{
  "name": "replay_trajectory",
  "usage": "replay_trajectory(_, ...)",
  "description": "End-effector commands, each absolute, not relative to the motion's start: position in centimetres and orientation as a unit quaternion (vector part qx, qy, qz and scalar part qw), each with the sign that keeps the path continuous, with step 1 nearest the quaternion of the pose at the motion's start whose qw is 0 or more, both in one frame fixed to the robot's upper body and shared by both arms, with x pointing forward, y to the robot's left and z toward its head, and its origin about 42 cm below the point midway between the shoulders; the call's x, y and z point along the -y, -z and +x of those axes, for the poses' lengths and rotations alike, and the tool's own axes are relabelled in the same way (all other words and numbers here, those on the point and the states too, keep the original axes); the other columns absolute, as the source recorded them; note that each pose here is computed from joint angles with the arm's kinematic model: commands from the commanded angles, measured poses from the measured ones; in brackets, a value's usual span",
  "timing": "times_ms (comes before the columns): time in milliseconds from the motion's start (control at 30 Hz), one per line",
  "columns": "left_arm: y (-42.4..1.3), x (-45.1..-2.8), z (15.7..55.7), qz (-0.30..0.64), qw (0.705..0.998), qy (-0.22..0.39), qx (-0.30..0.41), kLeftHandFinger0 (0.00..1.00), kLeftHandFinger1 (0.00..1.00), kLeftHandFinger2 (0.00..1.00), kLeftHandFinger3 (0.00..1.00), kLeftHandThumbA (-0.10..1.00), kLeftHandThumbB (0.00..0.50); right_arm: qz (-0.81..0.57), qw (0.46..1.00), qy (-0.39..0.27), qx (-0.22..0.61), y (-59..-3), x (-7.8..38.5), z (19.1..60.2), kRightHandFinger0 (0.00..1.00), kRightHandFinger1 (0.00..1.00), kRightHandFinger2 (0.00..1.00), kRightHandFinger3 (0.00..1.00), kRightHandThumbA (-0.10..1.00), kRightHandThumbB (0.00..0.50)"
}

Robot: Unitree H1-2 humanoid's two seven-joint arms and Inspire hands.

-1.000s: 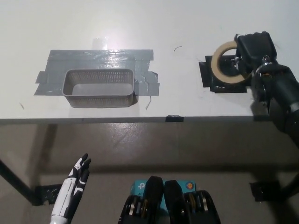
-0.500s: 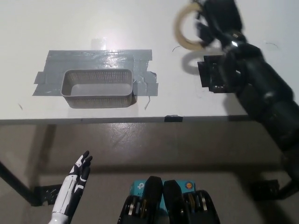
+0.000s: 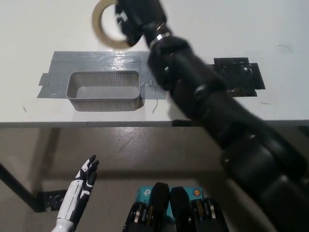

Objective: The robot picks the tape placed on the black area with right hand and places it in the small grey container.

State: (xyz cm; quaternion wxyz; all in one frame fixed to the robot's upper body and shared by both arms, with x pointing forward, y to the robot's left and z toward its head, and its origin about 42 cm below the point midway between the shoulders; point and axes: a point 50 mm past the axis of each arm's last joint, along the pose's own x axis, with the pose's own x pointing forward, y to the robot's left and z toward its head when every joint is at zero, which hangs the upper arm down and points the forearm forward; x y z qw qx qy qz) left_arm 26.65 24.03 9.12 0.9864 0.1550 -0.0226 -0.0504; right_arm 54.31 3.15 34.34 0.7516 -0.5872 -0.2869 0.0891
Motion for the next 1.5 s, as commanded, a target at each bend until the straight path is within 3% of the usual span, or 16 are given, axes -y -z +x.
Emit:
replay_trajectory(0,-10.7,-23.7,27.2,0.173,0.981,0.063,0.058,1.0,1.0,1.0,1.0,1.0,0.136,-0.581,0.747,-0.09,0.311,-37.7,-5.2,54.0,0.0,0.15,0.58,0.57,-0.1,0.218)
replay_trajectory(33,-10.9,-23.6,27.3,0.172,0.981,0.061,0.06,1.0,1.0,1.0,1.0,1.0,0.132,-0.583,0.745,-0.094,0.31,-37.2,-5.4,53.9,0.0,0.12,0.54,0.35,-0.1,0.223)
replay_trajectory(67,-11.0,-23.6,27.3,0.173,0.981,0.061,0.062,1.0,1.0,1.0,1.0,1.0,0.125,-0.585,0.744,-0.097,0.307,-36.7,-5.4,53.9,0.0,0.13,0.62,0.25,-0.1,0.223)
replay_trajectory(167,-11.2,-23.5,27.2,0.176,0.98,0.064,0.063,1.0,1.0,1.0,1.0,1.0,0.125,-0.597,0.743,-0.109,0.282,-35.4,-5.4,53.9,0.0,0.24,0.78,0.39,-0.1,0.227)
replay_trajectory(267,-11.6,-23.2,27.5,0.184,0.979,0.067,0.062,1.0,1.0,1.0,1.0,1.0,0.131,-0.606,0.746,-0.115,0.252,-34.4,-5.2,53.9,0.0,0.25,0.71,0.55,-0.1,0.25)
replay_trajectory(400,-11.9,-22.9,27.5,0.188,0.978,0.071,0.06,1.0,1.0,1.0,1.0,1.0,0.12,-0.608,0.749,-0.12,0.235,-33.2,-4.8,53.9,0.0,0.12,0.48,0.48,-0.1,0.272)
replay_trajectory(533,-12.1,-22.7,27.4,0.188,0.977,0.078,0.063,1.0,1.0,1.0,1.0,1.0,0.107,-0.612,0.747,-0.121,0.228,-31.9,-4.6,53.8,0.0,0.07,0.51,0.41,-0.1,0.26)
replay_trajectory(600,-12.3,-22.6,27.5,0.189,0.977,0.079,0.065,1.0,1.0,1.0,1.0,1.0,0.11,-0.608,0.75,-0.12,0.23,-31.4,-4.4,53.7,0.0,0.14,0.6,0.59,-0.1,0.221)
replay_trajectory(667,-12.5,-22.6,27.6,0.191,0.976,0.081,0.069,1.0,1.0,1.0,1.0,0.99,0.109,-0.611,0.749,-0.124,0.223,-31.3,-4.4,53.7,0.16,0.33,0.78,0.85,0.11,0.196)
replay_trajectory(700,-12.5,-22.6,27.8,0.192,0.975,0.082,0.071,1.0,1.0,1.0,1.0,0.99,0.12,-0.6,0.762,-0.141,0.199,-31.3,-4.5,53.8,0.35,0.57,1.0,1.0,0.35,0.235)
replay_trajectory(733,-12.6,-22.5,27.9,0.193,0.975,0.083,0.072,1.0,1.0,1.0,1.0,1.0,0.122,-0.595,0.767,-0.147,0.19,-31.3,-4.4,53.8,0.43,0.67,1.0,1.0,0.41,0.261)
replay_trajectory(767,-12.7,-22.4,28.0,0.195,0.975,0.083,0.072,1.0,1.0,1.0,1.0,1.0,0.123,-0.59,0.77,-0.155,0.187,-31.3,-4.4,53.9,0.75,1.0,1.0,1.0,0.51,0.358)
replay_trajectory(800,-12.7,-22.4,28.0,0.197,0.974,0.085,0.073,1.0,1.0,1.0,1.0,1.0,0.123,-0.59,0.769,-0.157,0.188,-31.1,-4.2,53.9,0.82,1.0,1.0,1.0,0.52,0.35)
replay_trajectory(833,-12.8,-22.3,28.0,0.194,0.974,0.086,0.076,1.0,1.0,1.0,1.0,1.0,0.121,-0.582,0.775,-0.161,0.187,-30.9,-4.1,53.9,1.0,1.0,1.0,1.0,0.52,0.366)
replay_trajectory(1167,-13.1,-22.0,28.5,0.198,0.972,0.094,0.083,1.0,1.0,1.0,1.0,0.96,0.109,-0.589,0.767,-0.159,0.199,-30.7,-3.2,54.2,1.0,1.0,1.0,1.0,0.77,0.351)
replay_trajectory(1467,-13.7,-21.9,29.6,0.194,0.972,0.089,0.094,1.0,1.0,1.0,1.0,0.97,0.126,-0.444,0.829,-0.2,0.274,-38.9,-1.1,55.3,1.0,1.0,1.0,1.0,1.0,0.465)
